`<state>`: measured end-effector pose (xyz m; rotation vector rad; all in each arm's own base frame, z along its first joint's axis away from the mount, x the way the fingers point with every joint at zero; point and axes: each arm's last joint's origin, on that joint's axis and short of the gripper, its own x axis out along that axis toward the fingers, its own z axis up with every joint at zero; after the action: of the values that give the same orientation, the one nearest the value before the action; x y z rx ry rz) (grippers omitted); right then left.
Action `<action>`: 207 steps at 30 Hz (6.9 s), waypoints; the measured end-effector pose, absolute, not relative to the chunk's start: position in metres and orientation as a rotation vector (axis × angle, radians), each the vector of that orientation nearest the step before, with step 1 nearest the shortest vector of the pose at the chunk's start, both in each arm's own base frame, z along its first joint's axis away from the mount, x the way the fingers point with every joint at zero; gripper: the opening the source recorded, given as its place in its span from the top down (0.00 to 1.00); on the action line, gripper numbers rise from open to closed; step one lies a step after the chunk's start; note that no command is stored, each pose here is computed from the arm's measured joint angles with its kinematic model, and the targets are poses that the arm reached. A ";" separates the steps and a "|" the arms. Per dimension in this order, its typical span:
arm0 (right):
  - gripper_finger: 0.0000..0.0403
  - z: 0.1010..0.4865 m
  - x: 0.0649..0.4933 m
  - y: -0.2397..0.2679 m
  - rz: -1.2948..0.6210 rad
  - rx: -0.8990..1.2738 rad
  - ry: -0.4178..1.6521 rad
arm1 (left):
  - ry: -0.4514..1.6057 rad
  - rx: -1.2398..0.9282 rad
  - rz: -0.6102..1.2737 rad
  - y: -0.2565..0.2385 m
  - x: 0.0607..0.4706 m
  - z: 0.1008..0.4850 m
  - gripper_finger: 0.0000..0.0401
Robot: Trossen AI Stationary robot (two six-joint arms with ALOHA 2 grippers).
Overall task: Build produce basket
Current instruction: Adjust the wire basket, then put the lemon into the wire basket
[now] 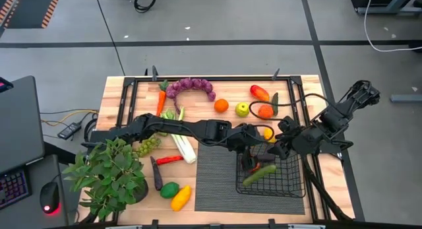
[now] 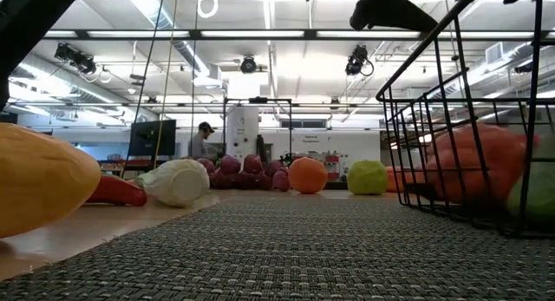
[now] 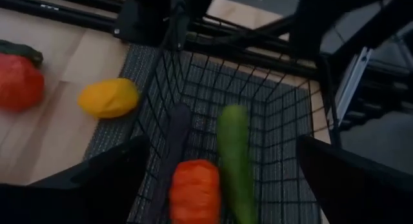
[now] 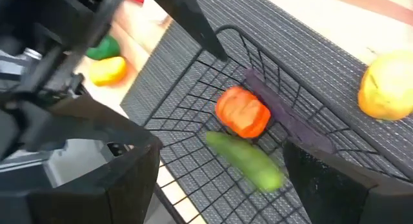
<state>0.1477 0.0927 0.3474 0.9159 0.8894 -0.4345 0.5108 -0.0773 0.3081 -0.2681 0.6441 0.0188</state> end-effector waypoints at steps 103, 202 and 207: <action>0.18 0.328 0.142 0.083 -0.813 1.017 1.079 | 1.310 -0.388 -0.048 0.001 0.459 0.287 0.01; 0.40 0.157 0.175 -0.010 -1.009 1.060 1.239 | 1.466 -0.208 0.032 0.045 0.440 0.284 0.01; 0.46 0.158 0.176 -0.010 -0.938 1.000 1.262 | 1.436 -0.270 0.085 0.044 0.443 0.284 0.01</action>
<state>0.1757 -0.0101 0.1577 0.9997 1.2621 -0.9376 0.4429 0.0441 0.2840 -0.2704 1.4356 0.0845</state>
